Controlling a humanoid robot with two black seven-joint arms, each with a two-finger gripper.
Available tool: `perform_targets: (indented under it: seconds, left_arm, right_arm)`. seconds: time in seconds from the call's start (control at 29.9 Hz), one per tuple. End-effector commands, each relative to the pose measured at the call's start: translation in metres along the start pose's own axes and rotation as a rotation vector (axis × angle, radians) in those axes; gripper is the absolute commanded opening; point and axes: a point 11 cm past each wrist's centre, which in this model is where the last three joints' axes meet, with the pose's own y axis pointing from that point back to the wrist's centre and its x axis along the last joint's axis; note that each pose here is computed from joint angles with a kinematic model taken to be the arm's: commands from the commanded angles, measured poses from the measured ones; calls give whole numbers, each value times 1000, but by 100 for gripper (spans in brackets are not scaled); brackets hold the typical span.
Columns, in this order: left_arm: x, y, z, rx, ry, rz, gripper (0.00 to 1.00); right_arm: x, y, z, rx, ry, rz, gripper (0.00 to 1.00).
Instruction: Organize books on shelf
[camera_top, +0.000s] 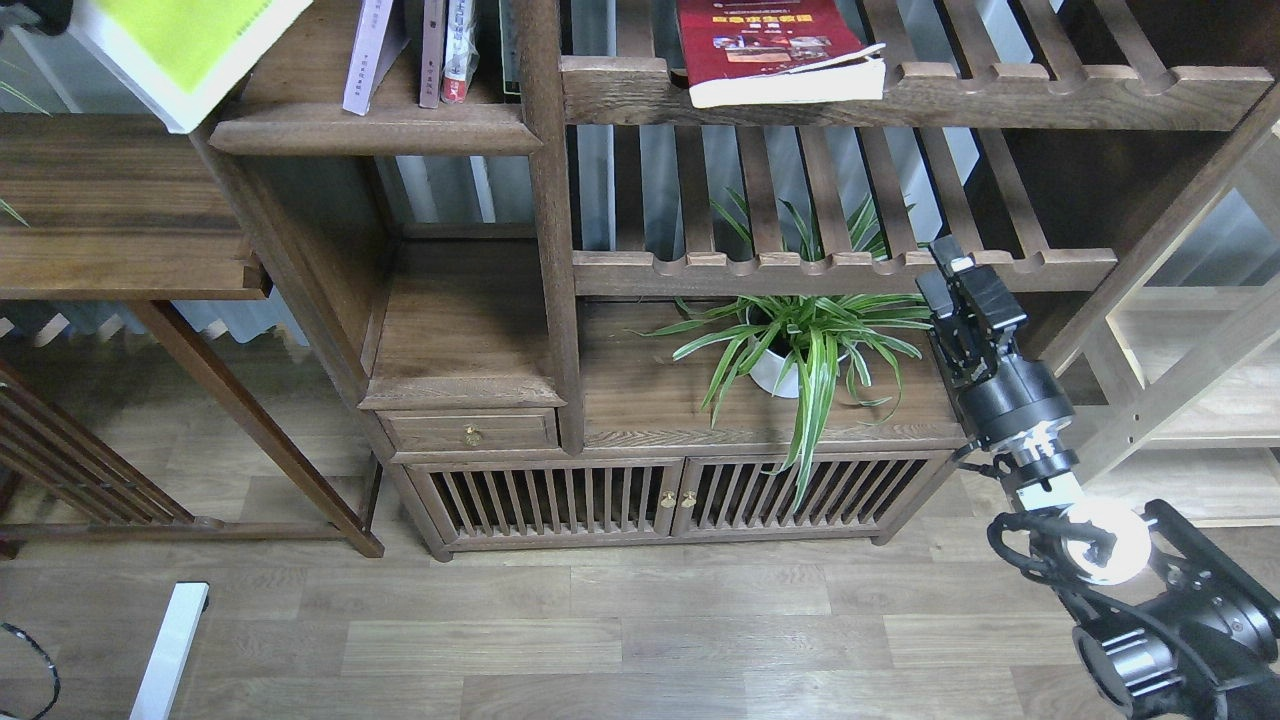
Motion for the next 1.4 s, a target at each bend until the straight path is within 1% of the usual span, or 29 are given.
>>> perform_targets:
  seconds: [0.0, 0.1, 0.33, 0.67, 0.8, 1.1, 1.37]
  left_arm:
    - [5, -2, -2, 3, -5, 58, 0]
    - [7, -5, -5, 2, 1, 106, 0]
    - [6, -25, -15, 12, -15, 184, 0]
    - [4, -79, -19, 48, -27, 192, 0]
    - [6, -93, -25, 73, -34, 190, 0]
    - [14, -114, -43, 101, -51, 222, 1]
    - [29, -124, -60, 124, -59, 262, 2]
  right_arm:
    - [0, 0, -1, 3, 1, 0, 66]
    - [-1, -1, -2, 4, 2, -2, 66]
    - [-1, -2, -3, 10, 1, -4, 66]
    - [-2, -3, -4, 13, -5, -8, 65]
    - [-3, -4, -8, 27, -6, -10, 65]
    - [-3, -4, -13, 49, -13, -11, 65]
    - [-4, -4, -17, 61, -13, -13, 65]
